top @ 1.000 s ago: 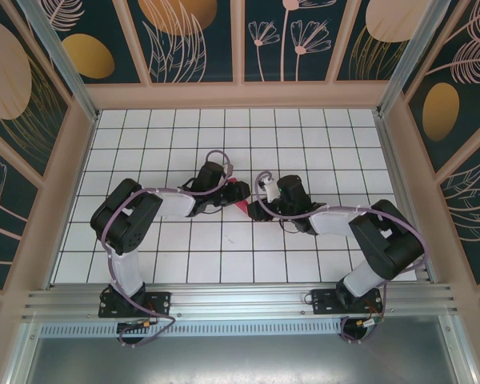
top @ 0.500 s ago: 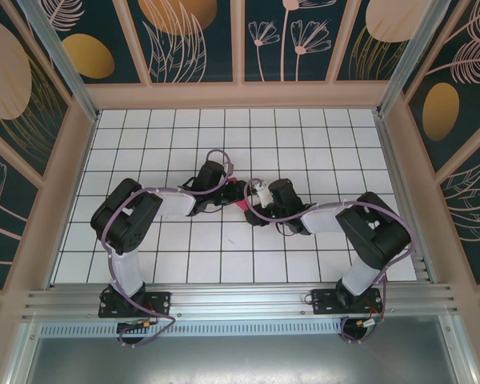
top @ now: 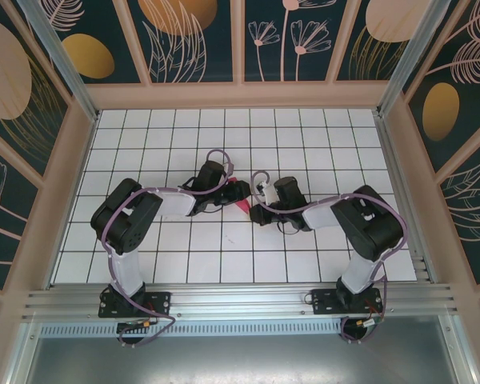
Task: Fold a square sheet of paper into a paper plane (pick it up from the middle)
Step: Fold the wing for the fifth time at the center of the table.
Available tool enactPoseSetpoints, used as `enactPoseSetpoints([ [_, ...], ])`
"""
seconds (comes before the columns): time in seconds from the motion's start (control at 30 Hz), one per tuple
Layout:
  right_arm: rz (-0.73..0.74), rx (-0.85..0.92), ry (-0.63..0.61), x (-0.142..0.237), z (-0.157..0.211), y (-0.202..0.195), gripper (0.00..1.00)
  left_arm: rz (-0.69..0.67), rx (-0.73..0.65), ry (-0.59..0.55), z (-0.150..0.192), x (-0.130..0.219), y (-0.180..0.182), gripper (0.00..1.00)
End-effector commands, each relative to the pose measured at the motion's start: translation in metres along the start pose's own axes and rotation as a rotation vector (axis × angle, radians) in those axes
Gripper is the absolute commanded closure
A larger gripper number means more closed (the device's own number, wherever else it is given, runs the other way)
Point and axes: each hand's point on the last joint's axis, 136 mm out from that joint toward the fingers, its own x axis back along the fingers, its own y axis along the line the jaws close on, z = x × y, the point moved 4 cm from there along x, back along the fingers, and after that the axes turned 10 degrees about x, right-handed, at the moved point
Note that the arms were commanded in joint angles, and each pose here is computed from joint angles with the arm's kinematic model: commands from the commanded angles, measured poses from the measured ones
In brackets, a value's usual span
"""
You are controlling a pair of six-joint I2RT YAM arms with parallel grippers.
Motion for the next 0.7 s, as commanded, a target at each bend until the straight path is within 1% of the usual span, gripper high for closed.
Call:
enactPoseSetpoints([
  [0.0,-0.074,-0.075,-0.024,0.000,-0.005,0.001,0.88,-0.007,-0.023,0.002,-0.003,-0.004,-0.001,0.51],
  [0.27,-0.136,-0.201,0.024,-0.007,0.010,0.001,0.93,-0.022,-0.023,0.018,-0.002,-0.009,0.003,0.51],
  [0.37,-0.123,-0.259,0.029,-0.005,0.012,-0.012,0.93,-0.038,-0.020,0.015,-0.003,-0.009,0.007,0.51],
  [0.53,-0.121,-0.308,0.062,-0.008,0.017,-0.015,0.95,-0.042,-0.027,0.009,-0.003,-0.011,0.009,0.51],
  [0.6,-0.112,-0.321,0.074,-0.008,0.020,-0.016,0.98,-0.026,-0.038,0.010,-0.004,-0.011,0.005,0.51],
  [0.67,-0.107,-0.335,0.089,-0.010,0.021,-0.018,0.99,-0.027,-0.047,0.011,-0.005,-0.012,0.005,0.51],
])
